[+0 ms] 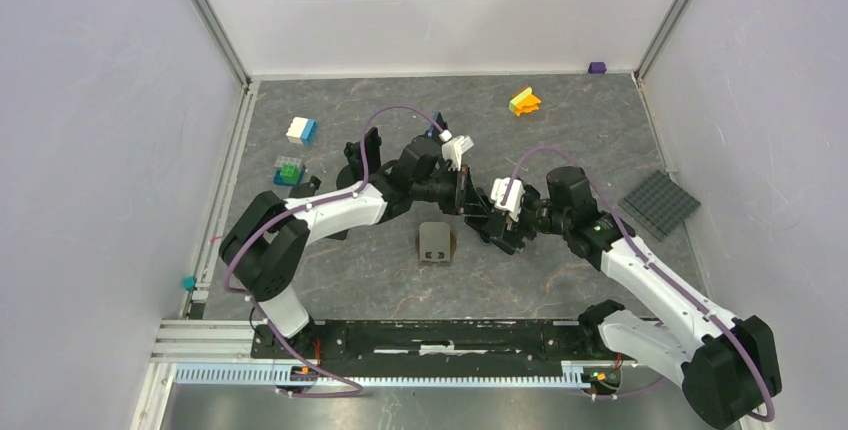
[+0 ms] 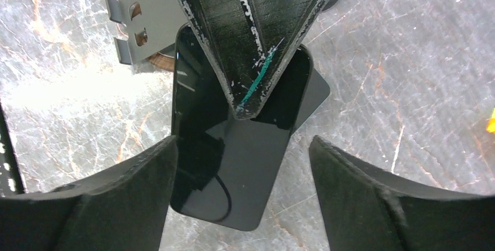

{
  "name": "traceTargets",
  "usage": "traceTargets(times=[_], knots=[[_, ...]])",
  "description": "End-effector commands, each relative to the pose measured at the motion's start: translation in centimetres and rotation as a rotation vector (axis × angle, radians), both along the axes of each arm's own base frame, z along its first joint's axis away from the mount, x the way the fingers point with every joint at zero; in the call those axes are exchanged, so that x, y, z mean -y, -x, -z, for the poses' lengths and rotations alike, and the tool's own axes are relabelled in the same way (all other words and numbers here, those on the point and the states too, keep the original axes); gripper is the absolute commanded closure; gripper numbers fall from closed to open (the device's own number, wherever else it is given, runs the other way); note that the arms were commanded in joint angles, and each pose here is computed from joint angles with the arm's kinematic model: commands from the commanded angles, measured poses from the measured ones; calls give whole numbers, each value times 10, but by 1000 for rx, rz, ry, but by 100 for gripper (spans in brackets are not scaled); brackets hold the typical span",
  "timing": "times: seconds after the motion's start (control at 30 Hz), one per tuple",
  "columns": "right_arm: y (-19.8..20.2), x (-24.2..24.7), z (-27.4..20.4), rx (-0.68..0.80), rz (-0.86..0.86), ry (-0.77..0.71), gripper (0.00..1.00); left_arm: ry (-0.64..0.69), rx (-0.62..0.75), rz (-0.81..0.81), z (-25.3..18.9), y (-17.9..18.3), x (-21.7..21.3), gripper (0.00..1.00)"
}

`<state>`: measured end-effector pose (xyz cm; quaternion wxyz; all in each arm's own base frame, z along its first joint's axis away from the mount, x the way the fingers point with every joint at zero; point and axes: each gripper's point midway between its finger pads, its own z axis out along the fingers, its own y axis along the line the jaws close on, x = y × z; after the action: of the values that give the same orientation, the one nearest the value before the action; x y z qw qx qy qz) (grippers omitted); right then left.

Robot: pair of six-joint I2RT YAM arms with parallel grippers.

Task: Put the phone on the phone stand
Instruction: Pick up the phone at the center of the board.

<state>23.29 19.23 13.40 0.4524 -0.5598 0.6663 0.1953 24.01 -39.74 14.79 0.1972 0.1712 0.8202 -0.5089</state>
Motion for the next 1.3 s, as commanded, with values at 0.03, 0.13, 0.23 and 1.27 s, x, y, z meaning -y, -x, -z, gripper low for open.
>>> traceTargets(times=[0.03,0.13,0.23,1.27], knots=[[-12,-5,-32,94,7,-42,2,9,71,0,-17,-1,-7,98],[-10,-5,-33,88,7,-48,2,10,114,14,-21,1,-9,98],[-7,-3,-36,81,-1,-45,2,2,173,42,-23,4,-10,98],[21,-23,-25,-85,-239,-32,4,-210,849,596,-58,57,-75,98]])
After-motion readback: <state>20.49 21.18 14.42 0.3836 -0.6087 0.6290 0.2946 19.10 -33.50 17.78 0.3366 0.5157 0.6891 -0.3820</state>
